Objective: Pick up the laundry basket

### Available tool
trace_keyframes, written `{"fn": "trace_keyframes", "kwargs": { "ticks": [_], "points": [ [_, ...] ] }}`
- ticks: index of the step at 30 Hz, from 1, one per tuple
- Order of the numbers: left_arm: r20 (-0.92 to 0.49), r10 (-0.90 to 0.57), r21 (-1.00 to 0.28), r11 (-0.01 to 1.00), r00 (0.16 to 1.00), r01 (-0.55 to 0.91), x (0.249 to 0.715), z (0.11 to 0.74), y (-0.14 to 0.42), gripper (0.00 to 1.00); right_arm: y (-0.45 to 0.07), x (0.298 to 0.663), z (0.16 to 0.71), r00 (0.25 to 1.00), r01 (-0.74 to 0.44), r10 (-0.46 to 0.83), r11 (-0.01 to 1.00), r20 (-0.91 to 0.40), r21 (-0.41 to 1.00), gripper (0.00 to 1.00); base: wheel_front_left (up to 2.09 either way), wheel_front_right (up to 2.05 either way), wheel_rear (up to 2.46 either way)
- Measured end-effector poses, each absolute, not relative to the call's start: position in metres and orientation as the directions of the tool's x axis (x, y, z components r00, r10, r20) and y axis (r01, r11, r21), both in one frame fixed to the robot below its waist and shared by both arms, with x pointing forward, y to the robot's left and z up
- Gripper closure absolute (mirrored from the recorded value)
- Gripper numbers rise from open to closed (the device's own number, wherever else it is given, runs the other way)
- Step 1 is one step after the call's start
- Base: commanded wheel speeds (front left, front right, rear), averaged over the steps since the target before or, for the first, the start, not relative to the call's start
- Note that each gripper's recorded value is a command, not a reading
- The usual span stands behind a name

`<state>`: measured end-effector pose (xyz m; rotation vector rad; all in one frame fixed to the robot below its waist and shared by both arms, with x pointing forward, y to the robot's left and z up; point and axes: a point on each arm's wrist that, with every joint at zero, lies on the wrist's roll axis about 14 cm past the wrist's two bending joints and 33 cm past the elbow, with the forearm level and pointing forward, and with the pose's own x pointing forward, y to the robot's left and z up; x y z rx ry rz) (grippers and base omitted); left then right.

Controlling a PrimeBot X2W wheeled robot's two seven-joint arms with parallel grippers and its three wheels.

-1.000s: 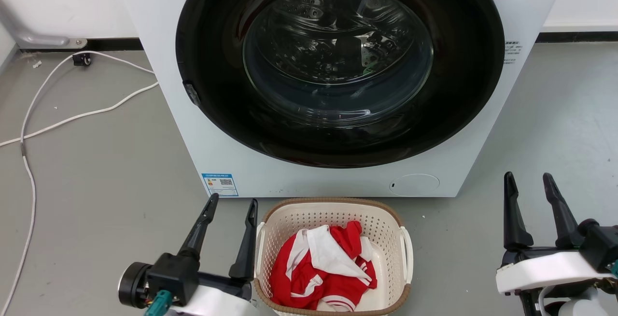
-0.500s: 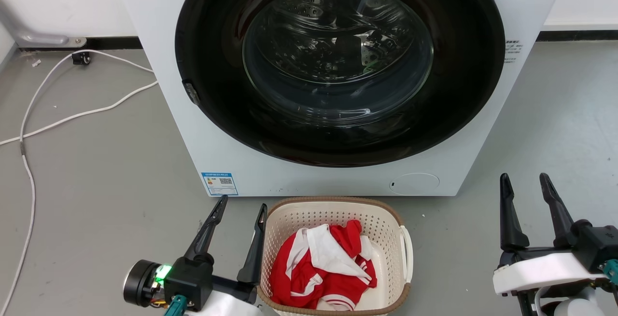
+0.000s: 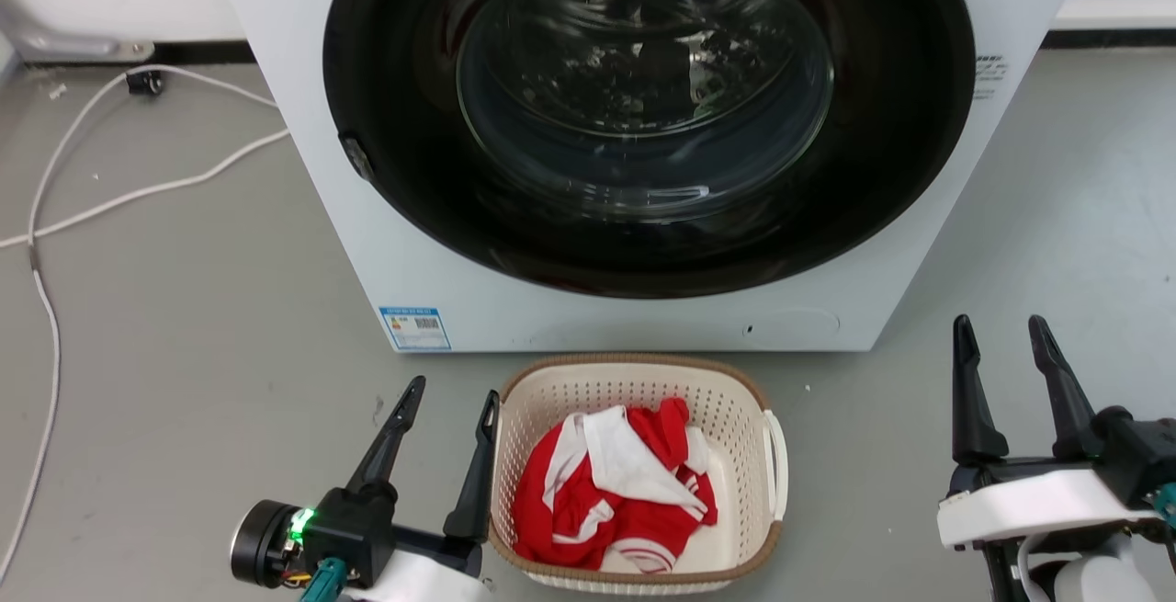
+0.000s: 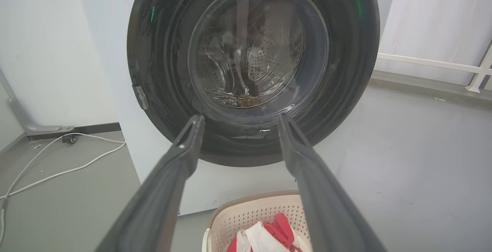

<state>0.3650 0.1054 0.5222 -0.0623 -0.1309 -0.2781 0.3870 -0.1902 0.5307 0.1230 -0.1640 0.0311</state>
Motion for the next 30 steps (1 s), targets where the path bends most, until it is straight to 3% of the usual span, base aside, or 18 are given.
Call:
{"fn": "trace_keyframes", "kwargs": {
  "ticks": [9, 17, 25, 30],
  "points": [
    [0.020, -0.267, -0.053, 0.962, 0.963, 0.268, 0.412, 0.478, 0.108, 0.00, -0.180, 0.439, 0.502, 0.994, -0.066, 0.060, 0.996, 0.093, 0.066, 0.00, 0.00, 0.00, 0.00],
    [-0.113, -0.261, -0.062, 0.965, 0.959, 0.256, 0.471, 0.415, 0.116, 0.00, -0.168, 0.490, 0.424, 0.991, -0.092, 0.096, 0.994, -0.089, 0.054, 0.00, 0.00, 0.00, 0.00],
    [-0.293, -0.279, -0.065, 0.960, 0.914, 0.272, 0.496, 0.337, 0.120, 0.00, -0.152, 0.508, 0.333, 0.940, -0.124, 0.144, 0.989, -0.311, 0.083, 0.00, 0.00, 0.00, 0.00],
    [-0.432, -0.315, -0.078, 0.947, 0.845, 0.313, 0.494, 0.282, 0.116, 0.00, -0.149, 0.503, 0.275, 0.877, -0.125, 0.149, 0.989, -0.457, 0.083, 0.00, 0.00, 0.00, 0.00]
  ]
}}
